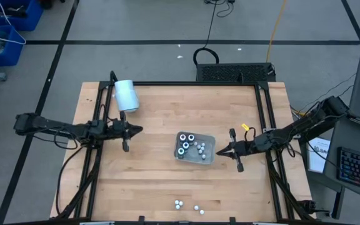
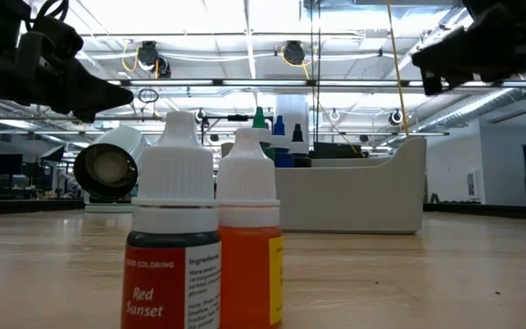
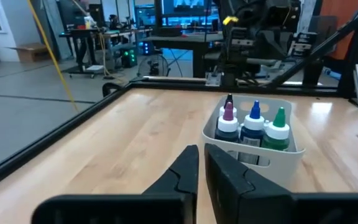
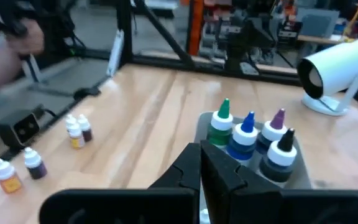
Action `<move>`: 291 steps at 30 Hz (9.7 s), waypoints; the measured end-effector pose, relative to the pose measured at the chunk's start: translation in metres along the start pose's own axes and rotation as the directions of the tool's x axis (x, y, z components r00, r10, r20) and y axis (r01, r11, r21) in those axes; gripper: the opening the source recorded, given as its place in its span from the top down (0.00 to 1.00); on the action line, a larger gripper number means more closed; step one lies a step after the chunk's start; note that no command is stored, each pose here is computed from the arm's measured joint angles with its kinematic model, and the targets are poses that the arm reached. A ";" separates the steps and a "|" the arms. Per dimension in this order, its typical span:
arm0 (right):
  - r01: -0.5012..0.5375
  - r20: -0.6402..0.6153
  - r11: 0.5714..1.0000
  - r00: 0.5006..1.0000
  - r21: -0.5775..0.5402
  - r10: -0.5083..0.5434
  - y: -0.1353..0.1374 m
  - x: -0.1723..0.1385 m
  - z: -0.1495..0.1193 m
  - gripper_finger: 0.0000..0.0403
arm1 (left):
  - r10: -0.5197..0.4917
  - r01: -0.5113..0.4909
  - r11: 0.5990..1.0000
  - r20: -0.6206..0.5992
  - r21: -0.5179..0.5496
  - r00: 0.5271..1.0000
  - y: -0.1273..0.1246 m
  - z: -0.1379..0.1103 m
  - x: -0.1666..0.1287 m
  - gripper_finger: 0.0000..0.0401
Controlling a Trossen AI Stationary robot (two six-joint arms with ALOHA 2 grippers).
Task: Pick & Place food coloring
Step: Put the small orange food coloring bottle into the bin
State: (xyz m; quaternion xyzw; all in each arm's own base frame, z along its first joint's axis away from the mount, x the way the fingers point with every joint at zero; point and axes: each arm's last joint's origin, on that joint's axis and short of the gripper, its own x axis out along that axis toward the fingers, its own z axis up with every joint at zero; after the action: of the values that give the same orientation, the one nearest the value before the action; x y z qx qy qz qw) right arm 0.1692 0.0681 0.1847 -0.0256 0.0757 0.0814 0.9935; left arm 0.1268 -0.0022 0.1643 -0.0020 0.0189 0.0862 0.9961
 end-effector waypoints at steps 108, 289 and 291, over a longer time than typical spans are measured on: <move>0.333 -0.653 0.928 0.743 0.170 -0.147 0.234 0.162 -0.016 0.54 | -0.008 0.010 1.000 0.103 -0.018 0.995 0.000 0.010 -0.001 0.91; 0.300 -0.602 0.953 0.756 -0.028 -0.256 -0.012 0.153 -0.012 0.86 | 0.116 -0.203 0.907 0.245 0.369 0.962 0.004 0.025 -0.003 0.91; 0.301 -0.601 0.953 0.757 -0.027 -0.256 -0.012 0.155 -0.014 0.86 | 0.111 -0.199 0.908 0.246 0.369 0.963 0.004 0.025 -0.003 0.91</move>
State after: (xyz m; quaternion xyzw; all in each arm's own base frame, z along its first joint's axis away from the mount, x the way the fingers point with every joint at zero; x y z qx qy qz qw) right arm 0.3201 0.0803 0.1477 -0.0258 0.3830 -0.0821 0.9197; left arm 0.1239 0.0010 0.1895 0.2076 -0.0742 0.1597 0.9622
